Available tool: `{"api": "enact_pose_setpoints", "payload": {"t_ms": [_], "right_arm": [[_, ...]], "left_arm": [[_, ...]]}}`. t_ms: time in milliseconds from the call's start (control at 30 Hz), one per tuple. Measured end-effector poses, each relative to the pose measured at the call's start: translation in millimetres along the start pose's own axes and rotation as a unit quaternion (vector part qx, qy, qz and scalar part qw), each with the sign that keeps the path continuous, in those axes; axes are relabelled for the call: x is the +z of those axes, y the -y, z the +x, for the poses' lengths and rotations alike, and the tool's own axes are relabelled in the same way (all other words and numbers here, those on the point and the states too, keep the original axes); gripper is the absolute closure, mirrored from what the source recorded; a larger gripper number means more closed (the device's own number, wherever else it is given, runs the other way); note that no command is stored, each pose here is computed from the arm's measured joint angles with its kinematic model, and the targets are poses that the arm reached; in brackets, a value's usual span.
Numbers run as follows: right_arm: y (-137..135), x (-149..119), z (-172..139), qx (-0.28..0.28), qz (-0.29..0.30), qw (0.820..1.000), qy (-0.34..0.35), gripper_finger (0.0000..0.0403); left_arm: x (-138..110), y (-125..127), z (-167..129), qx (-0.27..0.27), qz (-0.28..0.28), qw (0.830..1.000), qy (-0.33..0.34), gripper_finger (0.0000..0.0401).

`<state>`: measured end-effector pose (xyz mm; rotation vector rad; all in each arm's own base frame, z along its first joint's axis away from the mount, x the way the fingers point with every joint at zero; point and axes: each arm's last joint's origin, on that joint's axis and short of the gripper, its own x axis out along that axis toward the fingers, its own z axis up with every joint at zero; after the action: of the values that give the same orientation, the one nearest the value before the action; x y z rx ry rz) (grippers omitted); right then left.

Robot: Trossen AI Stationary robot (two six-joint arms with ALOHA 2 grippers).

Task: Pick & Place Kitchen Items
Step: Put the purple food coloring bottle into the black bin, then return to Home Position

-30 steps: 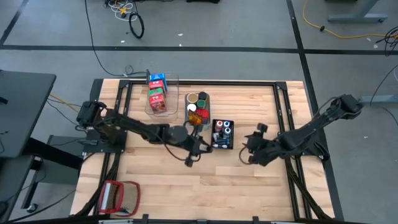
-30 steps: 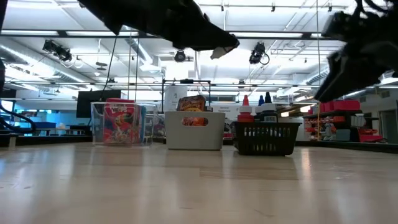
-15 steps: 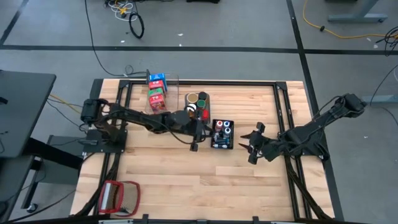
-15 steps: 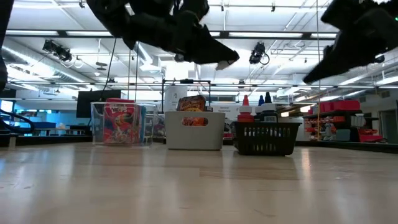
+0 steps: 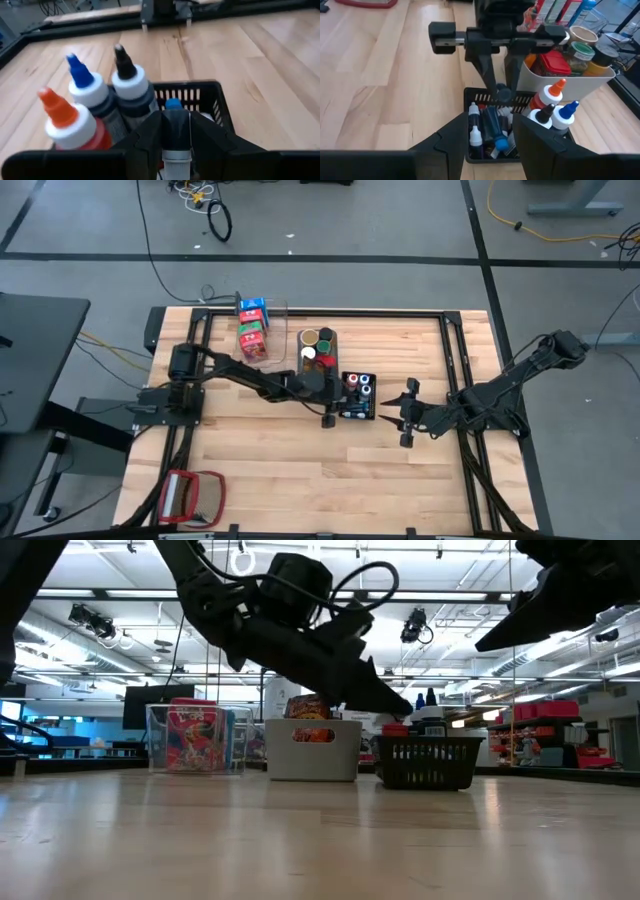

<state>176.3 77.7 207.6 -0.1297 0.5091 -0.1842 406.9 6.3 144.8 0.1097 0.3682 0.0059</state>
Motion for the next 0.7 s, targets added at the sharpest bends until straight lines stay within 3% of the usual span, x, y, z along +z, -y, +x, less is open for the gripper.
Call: {"api": "enact_pose_setpoints", "payload": {"t_ms": [267, 567, 700], "right_arm": [[0, 0, 0, 0.001, -0.009, 1.0, 0.0, 0.0238], [0, 1, 0, -0.004, -0.012, 1.0, 0.003, 0.0238], [0, 1, 0, -0.003, -0.032, 0.999, 0.006, 0.0238]], "left_arm": [[-1, 0, 3, 0.01, 0.012, 1.0, -0.002, 0.0291], [-2, 1, 3, 0.008, -0.001, 1.0, -0.009, 0.0227], [10, 6, -4, 0.005, -0.008, 1.0, 0.0, 0.0214]]}}
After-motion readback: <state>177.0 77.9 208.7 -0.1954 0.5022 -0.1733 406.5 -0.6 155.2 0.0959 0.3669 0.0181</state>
